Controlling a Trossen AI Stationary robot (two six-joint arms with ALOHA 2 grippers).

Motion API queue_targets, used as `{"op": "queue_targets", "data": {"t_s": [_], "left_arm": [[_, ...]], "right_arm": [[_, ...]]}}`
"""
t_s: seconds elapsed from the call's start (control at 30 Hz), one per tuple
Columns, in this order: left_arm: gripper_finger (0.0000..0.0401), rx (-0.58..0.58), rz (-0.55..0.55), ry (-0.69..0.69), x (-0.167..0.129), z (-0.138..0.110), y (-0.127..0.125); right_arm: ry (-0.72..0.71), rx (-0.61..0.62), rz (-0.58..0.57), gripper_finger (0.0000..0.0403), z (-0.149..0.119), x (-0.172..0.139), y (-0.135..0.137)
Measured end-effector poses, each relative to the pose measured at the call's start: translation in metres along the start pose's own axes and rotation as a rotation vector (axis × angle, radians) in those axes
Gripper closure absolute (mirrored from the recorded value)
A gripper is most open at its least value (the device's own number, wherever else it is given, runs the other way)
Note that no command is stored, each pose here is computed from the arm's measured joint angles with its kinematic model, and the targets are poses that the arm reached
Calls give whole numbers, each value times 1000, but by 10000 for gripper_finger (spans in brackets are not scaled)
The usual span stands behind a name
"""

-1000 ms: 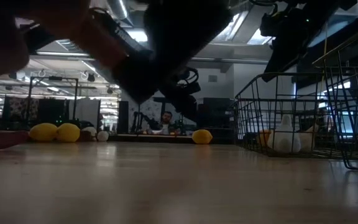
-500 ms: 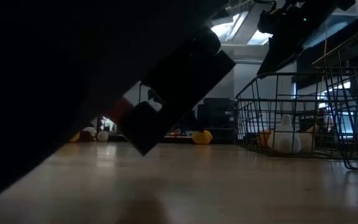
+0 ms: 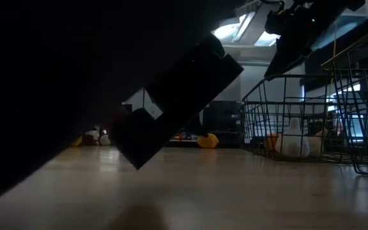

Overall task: Sort produce into baskets
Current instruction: Put the yellow lemon into the top wire basket

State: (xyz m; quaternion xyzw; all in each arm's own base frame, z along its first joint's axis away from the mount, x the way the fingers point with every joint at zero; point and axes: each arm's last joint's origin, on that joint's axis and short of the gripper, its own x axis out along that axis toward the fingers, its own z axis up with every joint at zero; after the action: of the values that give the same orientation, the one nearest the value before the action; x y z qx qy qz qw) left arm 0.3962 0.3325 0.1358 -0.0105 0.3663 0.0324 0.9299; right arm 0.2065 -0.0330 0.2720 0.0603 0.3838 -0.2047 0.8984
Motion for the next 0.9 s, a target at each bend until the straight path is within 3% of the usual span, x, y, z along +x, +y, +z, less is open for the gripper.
{"op": "queue_targets", "data": {"t_s": [0.47,0.9], "left_arm": [[118,-31,-13,81,3,-4,-9],[120,-32,-14,74,3,-3,-9]], "right_arm": [[2,1,0,244,0,0,0],[3,-1,0,244,0,0,0]]}}
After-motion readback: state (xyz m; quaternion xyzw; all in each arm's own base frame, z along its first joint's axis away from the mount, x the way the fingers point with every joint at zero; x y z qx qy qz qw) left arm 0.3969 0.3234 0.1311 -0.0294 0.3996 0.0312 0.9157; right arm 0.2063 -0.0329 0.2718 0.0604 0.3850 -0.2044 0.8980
